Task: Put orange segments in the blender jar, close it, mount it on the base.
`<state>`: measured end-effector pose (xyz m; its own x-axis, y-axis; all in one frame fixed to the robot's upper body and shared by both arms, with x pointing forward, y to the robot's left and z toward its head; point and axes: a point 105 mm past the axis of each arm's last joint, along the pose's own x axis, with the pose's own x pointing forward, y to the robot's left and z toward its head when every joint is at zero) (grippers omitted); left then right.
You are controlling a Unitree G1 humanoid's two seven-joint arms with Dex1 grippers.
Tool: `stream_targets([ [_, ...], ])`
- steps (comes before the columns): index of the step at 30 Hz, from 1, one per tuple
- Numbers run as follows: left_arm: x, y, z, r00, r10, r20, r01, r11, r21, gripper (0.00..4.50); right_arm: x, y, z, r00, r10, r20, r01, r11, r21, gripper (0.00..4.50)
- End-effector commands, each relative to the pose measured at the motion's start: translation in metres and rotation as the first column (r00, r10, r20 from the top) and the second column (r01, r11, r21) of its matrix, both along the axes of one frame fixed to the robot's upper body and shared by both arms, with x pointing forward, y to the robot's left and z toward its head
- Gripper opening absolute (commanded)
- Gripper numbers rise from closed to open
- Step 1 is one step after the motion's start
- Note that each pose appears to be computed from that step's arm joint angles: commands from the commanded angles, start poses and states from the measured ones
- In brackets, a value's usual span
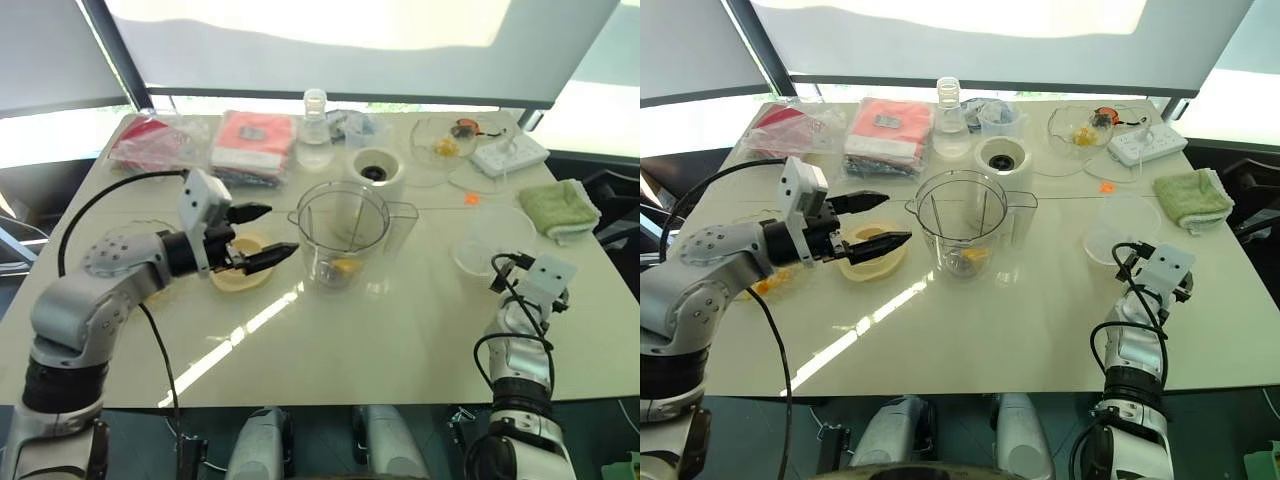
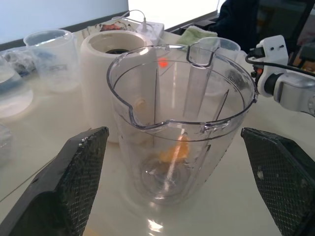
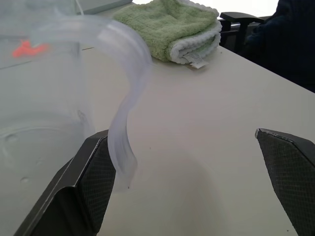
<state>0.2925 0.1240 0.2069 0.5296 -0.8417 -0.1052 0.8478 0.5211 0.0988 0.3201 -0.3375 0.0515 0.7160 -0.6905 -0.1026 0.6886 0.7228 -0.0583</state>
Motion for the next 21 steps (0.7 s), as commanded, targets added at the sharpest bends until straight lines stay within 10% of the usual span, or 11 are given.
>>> stream_targets([
  [1,0.001,0.000,0.009,0.999,-0.007,0.047,0.006,1.000,0.006,4.50,-0.008,0.001,0.011,1.000,0.012,0.015,-0.012,0.999,-0.034,4.48],
  [13,0.022,0.036,-0.001,0.995,0.088,0.042,-0.091,0.993,0.078,4.50,-0.054,0.041,0.055,0.956,0.289,-0.045,-0.288,0.902,-0.322,4.48],
  [21,0.078,0.062,-0.030,0.991,0.044,0.128,-0.092,0.913,0.398,4.50,-0.090,0.058,0.110,0.870,0.493,-0.019,-0.460,0.796,-0.393,4.48],
])
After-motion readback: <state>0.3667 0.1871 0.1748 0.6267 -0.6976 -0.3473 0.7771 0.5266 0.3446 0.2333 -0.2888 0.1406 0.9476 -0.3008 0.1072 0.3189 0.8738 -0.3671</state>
